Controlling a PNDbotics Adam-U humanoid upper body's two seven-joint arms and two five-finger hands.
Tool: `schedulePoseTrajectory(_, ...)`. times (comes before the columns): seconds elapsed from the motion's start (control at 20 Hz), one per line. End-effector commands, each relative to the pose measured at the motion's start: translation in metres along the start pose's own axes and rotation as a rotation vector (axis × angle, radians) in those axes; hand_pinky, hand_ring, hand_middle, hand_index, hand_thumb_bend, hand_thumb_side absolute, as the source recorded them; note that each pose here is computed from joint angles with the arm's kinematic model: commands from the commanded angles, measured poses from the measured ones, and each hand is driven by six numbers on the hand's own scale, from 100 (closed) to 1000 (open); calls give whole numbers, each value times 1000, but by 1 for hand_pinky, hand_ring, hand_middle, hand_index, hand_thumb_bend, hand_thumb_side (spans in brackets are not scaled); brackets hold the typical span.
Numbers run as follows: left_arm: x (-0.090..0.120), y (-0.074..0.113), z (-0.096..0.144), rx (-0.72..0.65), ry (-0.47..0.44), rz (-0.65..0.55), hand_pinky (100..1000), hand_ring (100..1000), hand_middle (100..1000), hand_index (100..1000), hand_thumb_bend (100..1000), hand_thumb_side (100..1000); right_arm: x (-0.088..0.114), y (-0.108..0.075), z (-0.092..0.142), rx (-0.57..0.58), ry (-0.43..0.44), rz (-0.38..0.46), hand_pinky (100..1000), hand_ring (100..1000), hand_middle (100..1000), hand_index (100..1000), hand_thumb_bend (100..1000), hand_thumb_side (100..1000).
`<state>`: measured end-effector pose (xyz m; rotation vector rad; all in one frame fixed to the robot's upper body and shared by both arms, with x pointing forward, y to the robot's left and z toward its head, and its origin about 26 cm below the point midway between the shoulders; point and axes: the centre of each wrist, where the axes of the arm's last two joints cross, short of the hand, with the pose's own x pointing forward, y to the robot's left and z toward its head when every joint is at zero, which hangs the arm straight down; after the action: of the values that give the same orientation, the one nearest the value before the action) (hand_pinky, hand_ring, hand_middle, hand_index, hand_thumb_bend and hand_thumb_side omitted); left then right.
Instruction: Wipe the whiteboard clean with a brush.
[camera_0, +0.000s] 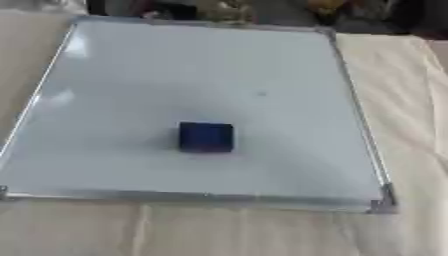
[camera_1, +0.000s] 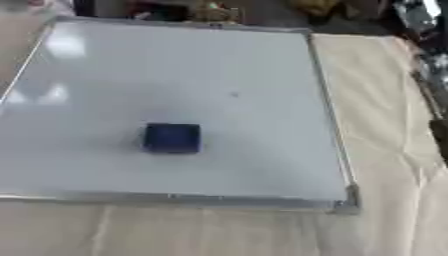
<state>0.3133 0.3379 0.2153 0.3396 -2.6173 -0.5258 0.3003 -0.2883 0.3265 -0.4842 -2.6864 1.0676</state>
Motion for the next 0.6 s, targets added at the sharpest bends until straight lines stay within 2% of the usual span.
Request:
schedulePoseTrajectory(0.05,5,5,-4,3,-13,-8,665,604,562,415,398,812,10,-2,-15,104,-52,73,730,748,593,100,601,843)
schedulePoseTrajectory(0.35,4,-1,-1,17,15,23,664,603,560,413,394,817,9,22,-39,222,-112,69,736,760,608,100,607,839)
schedulePoseTrajectory(0.6,6,-8,-1,62,42,71,663,604,559,413,394,818,0,44,-52,352,-133,113,746,773,622,100,635,821)
